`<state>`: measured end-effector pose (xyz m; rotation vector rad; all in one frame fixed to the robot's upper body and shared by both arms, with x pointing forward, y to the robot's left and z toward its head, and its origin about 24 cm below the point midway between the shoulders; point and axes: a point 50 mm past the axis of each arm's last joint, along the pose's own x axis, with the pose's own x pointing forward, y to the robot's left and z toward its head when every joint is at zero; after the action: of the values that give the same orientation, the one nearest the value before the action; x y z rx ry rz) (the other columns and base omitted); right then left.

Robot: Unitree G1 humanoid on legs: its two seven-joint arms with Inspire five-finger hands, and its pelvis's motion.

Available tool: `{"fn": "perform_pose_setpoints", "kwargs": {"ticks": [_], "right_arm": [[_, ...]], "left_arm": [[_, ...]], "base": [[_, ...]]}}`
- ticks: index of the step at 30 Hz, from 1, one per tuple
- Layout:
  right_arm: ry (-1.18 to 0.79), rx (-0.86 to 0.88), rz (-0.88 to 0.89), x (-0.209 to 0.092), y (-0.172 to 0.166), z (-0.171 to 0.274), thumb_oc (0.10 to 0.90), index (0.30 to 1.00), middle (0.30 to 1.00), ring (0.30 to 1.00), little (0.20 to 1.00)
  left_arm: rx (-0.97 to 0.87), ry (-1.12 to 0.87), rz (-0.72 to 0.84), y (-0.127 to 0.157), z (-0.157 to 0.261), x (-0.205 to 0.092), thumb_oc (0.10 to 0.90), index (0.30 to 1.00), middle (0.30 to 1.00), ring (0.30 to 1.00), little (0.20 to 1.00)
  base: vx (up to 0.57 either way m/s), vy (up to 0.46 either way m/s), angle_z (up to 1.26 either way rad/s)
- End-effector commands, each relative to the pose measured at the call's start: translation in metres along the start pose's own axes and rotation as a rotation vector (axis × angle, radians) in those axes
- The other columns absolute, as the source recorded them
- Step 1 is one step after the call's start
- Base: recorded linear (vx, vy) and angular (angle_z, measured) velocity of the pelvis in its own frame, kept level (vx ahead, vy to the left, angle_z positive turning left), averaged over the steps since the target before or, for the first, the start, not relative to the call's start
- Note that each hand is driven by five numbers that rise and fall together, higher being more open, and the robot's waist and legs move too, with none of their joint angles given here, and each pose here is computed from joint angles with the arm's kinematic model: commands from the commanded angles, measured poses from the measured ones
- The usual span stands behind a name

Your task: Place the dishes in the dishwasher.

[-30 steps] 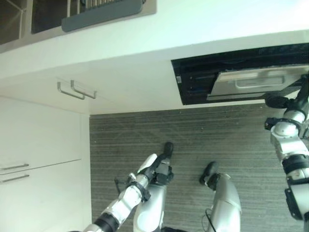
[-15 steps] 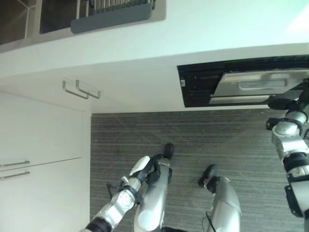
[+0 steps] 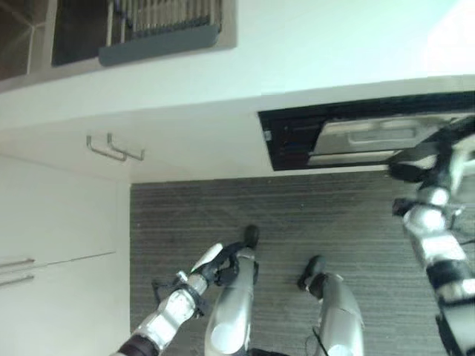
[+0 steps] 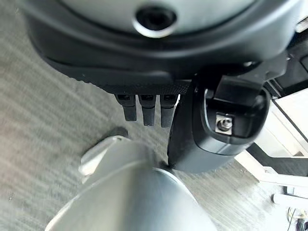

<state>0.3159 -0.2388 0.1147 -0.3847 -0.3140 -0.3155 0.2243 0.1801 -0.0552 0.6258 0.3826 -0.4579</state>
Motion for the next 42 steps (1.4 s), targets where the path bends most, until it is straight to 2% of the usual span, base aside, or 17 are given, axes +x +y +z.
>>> {"fn": "perform_pose_setpoints", "kwargs": {"ticks": [1, 3, 8, 9, 14, 17, 18, 22, 26, 32, 36, 42], "right_arm": [[-0.650, 0.206, -0.036, 0.019, 0.003, 0.124, 0.800, 0.900, 0.900, 0.900, 0.900], [-0.658, 0.136, -0.094, -0.005, -0.009, 0.102, 0.800, 0.900, 0.900, 0.900, 0.900], [-0.543, 0.100, -0.123, -0.037, -0.037, 0.062, 0.800, 0.900, 0.900, 0.900, 0.900], [-0.459, 0.095, -0.123, -0.049, -0.041, 0.045, 0.800, 0.900, 0.900, 0.900, 0.900], [-0.234, 0.086, -0.157, -0.072, -0.042, 0.004, 0.800, 0.900, 0.900, 0.900, 0.900], [-0.031, 0.054, -0.235, -0.091, -0.048, -0.035, 0.800, 0.900, 0.900, 0.900, 0.900], [0.094, 0.032, -0.272, -0.103, -0.056, -0.058, 0.800, 0.900, 0.900, 0.900, 0.900], [0.308, 0.014, -0.248, -0.122, -0.062, -0.093, 0.800, 0.900, 0.900, 0.900, 0.900], [0.545, 0.110, -0.147, -0.151, -0.053, -0.125, 0.800, 0.900, 0.900, 0.900, 0.900], [0.854, 0.351, 0.052, -0.197, -0.010, -0.154, 0.800, 0.900, 0.900, 0.900, 0.900], [0.947, 0.376, 0.063, -0.213, -0.001, -0.163, 0.800, 0.900, 0.900, 0.900, 0.900], [1.025, 0.319, 0.115, -0.228, 0.000, -0.171, 0.800, 0.900, 0.900, 0.900, 0.900]], "left_arm": [[-0.142, 0.090, -0.180, -0.033, -0.031, -0.032, 0.800, 0.900, 0.900, 0.900, 0.900], [-0.292, 0.084, -0.151, -0.032, -0.033, -0.031, 0.800, 0.900, 0.900, 0.900, 0.900], [-0.456, 0.128, -0.132, -0.043, -0.050, -0.039, 0.800, 0.900, 0.900, 0.900, 0.900], [-0.475, 0.144, -0.127, -0.048, -0.056, -0.043, 0.800, 0.900, 0.900, 0.900, 0.900], [-0.508, 0.190, -0.174, -0.060, -0.065, -0.046, 0.800, 0.900, 0.900, 0.900, 0.900], [-0.583, 0.260, -0.230, -0.072, -0.074, -0.047, 0.800, 0.900, 0.900, 0.900, 0.900], [-0.626, 0.314, -0.271, -0.079, -0.081, -0.049, 0.800, 0.900, 0.900, 0.900, 0.900], [-0.694, 0.385, -0.259, -0.081, -0.089, -0.047, 0.800, 0.900, 0.900, 0.900, 0.900], [-0.767, 0.431, -0.225, -0.082, -0.094, -0.047, 0.800, 0.900, 0.900, 0.900, 0.900], [-0.805, 0.498, -0.183, -0.084, -0.103, -0.049, 0.800, 0.900, 0.900, 0.900, 0.900], [-0.834, 0.522, -0.156, -0.084, -0.105, -0.048, 0.800, 0.900, 0.900, 0.900, 0.900], [-0.899, 0.500, 0.097, -0.067, -0.108, -0.047, 0.800, 0.900, 0.900, 0.900, 0.900]], "base": [[-0.01, -0.053, -0.26], [-0.02, -0.073, -0.42], [0.01, -0.078, -0.61], [-0.01, -0.076, -0.48], [-0.02, -0.059, -0.19], [-0.05, -0.017, -0.16], [-0.10, 0.018, -0.25], [-0.06, 0.015, -0.18], [-0.04, 0.016, -0.01], [-0.05, 0.009, 0.02], [-0.03, 0.031, 0.01], [-0.03, 0.057, 0.01]]}}
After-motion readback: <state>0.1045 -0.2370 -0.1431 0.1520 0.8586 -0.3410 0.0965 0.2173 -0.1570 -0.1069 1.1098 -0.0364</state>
